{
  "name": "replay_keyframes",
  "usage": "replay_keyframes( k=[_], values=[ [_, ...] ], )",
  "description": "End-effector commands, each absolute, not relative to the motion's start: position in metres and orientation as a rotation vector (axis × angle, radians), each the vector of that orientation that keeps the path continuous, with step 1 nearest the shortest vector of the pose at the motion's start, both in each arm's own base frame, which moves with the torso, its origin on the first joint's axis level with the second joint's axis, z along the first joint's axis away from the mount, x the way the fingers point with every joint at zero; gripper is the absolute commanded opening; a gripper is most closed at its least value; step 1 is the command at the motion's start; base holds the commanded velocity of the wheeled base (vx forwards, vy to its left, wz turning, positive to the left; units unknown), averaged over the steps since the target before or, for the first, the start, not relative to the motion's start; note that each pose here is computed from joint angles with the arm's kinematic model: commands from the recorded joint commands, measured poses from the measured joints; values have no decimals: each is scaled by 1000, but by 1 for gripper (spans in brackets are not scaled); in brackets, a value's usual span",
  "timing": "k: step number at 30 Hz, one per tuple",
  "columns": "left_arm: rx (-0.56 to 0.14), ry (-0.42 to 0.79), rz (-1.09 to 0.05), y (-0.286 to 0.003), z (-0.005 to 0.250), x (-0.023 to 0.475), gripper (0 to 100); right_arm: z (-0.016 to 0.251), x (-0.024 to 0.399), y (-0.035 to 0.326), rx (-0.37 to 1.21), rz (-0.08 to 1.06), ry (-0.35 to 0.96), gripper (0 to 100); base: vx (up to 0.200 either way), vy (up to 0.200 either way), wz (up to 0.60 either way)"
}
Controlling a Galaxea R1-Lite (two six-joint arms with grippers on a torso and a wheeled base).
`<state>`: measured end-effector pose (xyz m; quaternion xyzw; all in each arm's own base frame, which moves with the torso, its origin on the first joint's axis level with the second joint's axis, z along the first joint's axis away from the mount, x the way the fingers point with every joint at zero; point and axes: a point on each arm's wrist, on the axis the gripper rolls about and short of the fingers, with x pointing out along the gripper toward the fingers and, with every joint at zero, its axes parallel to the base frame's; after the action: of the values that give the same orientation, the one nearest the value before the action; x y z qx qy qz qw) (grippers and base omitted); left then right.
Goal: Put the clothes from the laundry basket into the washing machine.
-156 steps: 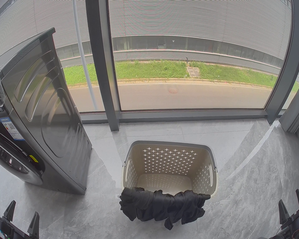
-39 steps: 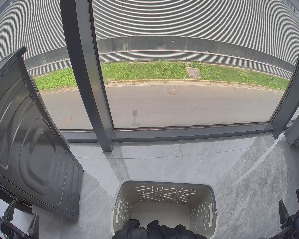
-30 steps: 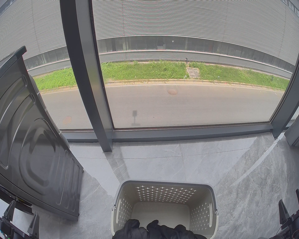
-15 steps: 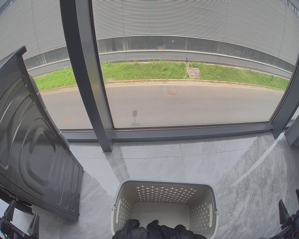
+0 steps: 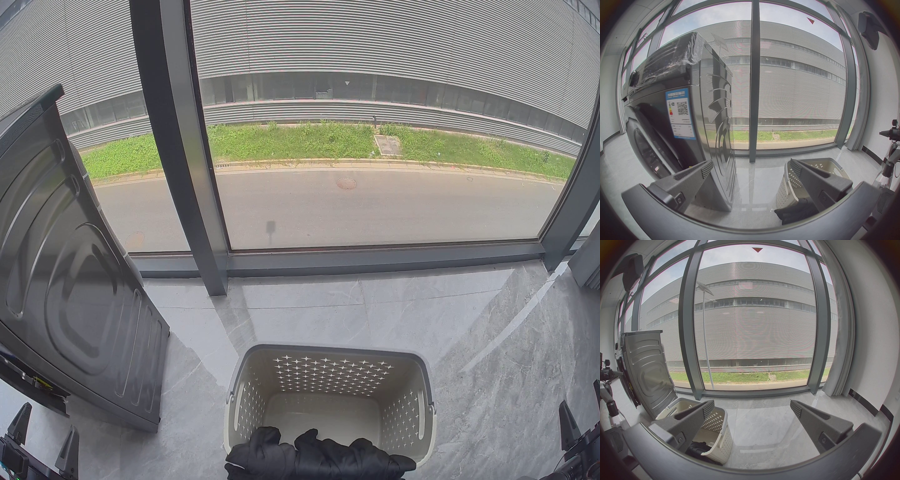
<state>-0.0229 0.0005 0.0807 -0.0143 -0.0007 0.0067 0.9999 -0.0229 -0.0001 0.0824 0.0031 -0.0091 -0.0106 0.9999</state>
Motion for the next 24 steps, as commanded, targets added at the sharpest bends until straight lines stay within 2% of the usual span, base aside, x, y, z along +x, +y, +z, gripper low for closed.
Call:
replay_keyframes(
  k=[1,24],
  values=[
    [-29,0,14,1,75,-23,100,77,-23,0,6,-21,-17,100,-200,0,0],
    [-29,0,14,1,75,-23,100,77,-23,0,6,-21,-17,100,-200,0,0]
  ],
)
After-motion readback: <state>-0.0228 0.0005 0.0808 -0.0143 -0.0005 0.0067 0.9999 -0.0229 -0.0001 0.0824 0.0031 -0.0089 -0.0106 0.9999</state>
